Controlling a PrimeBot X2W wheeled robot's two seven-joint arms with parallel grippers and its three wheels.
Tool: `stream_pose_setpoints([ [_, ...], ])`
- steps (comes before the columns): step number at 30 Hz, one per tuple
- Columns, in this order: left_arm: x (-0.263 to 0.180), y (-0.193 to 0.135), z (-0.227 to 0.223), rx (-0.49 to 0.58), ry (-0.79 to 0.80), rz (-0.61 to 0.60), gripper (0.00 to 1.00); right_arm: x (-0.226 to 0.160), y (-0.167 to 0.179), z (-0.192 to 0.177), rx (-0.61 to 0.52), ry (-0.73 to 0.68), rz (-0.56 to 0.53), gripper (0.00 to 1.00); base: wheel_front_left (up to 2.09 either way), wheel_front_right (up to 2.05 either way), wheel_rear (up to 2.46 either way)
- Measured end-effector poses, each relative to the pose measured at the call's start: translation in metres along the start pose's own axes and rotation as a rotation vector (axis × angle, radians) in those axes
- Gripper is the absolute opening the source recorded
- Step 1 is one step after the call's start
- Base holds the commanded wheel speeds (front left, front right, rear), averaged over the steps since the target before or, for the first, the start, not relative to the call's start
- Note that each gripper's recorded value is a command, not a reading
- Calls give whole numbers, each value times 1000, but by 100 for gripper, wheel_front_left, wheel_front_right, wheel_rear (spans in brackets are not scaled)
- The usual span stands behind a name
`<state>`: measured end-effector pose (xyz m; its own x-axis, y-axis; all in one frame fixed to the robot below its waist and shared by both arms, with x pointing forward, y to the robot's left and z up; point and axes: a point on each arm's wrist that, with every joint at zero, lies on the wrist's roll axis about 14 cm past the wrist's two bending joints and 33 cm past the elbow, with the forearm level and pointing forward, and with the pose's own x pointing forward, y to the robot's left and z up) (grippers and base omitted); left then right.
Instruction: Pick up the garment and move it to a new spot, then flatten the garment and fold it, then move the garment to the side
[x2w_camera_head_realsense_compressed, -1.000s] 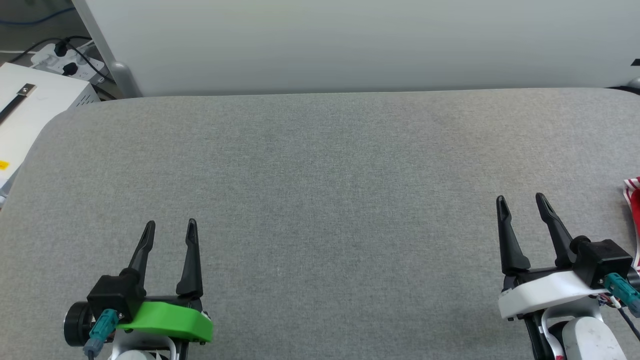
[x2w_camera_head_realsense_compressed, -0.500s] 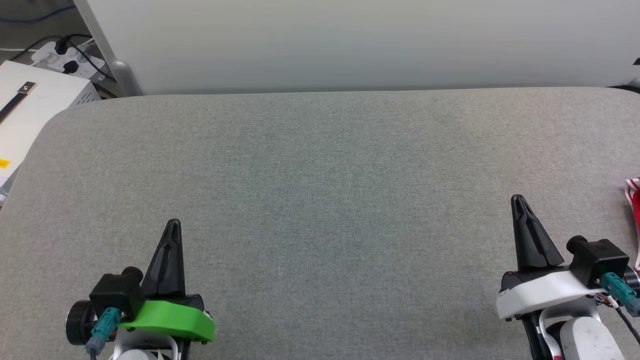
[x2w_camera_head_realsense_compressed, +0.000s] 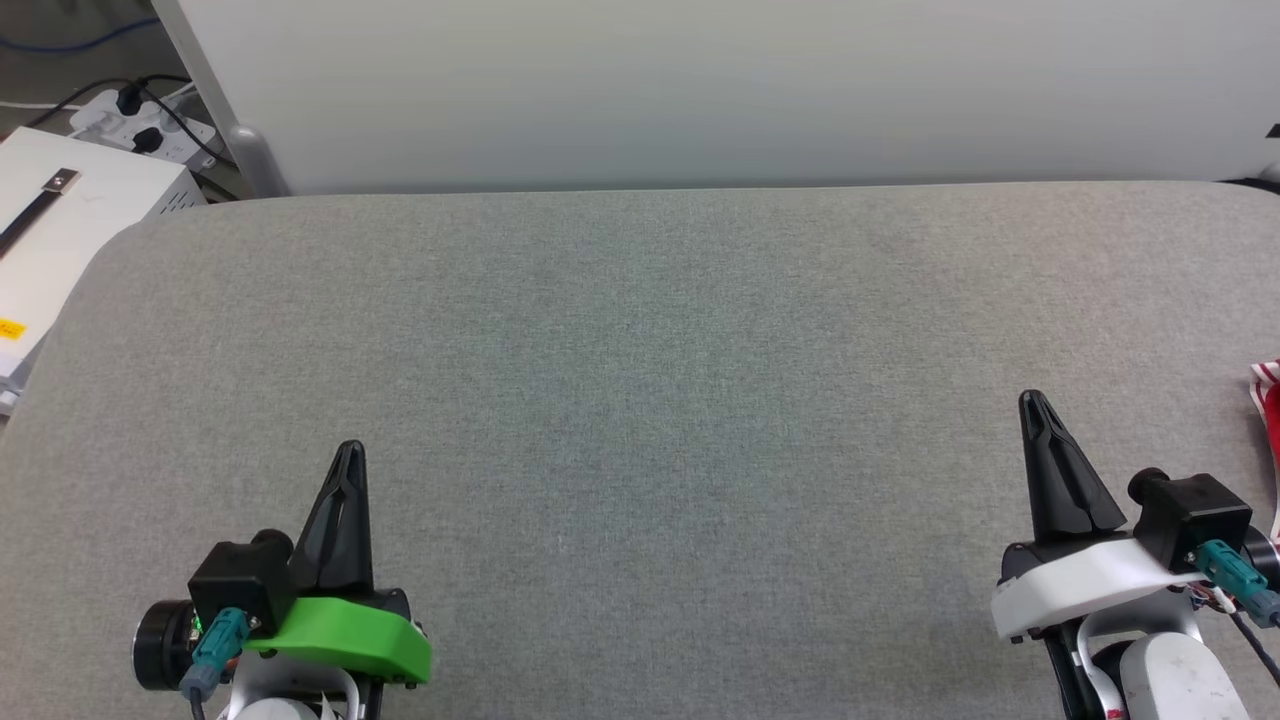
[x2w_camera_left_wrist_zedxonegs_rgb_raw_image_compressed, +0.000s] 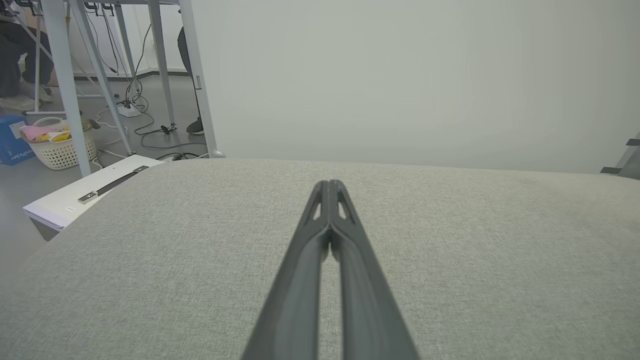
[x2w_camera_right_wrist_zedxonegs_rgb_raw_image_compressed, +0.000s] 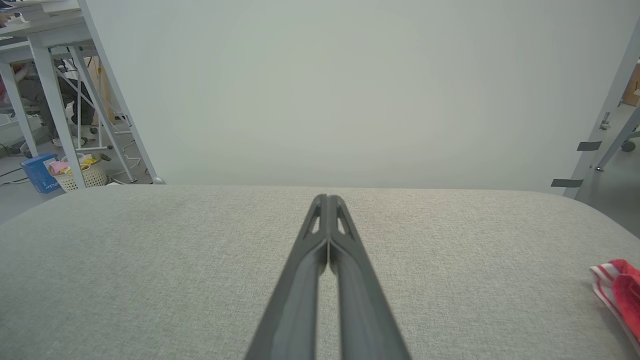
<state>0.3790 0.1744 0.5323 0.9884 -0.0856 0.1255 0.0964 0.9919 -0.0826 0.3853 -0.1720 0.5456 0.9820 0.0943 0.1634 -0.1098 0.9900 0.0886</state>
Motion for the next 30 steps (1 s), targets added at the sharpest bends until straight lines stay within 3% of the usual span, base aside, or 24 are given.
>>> stream_pose_setpoints([
  [30,-2,-1,1,41,33,17,0,-2,5,-1,-40,40,15,0,0,0,0],
])
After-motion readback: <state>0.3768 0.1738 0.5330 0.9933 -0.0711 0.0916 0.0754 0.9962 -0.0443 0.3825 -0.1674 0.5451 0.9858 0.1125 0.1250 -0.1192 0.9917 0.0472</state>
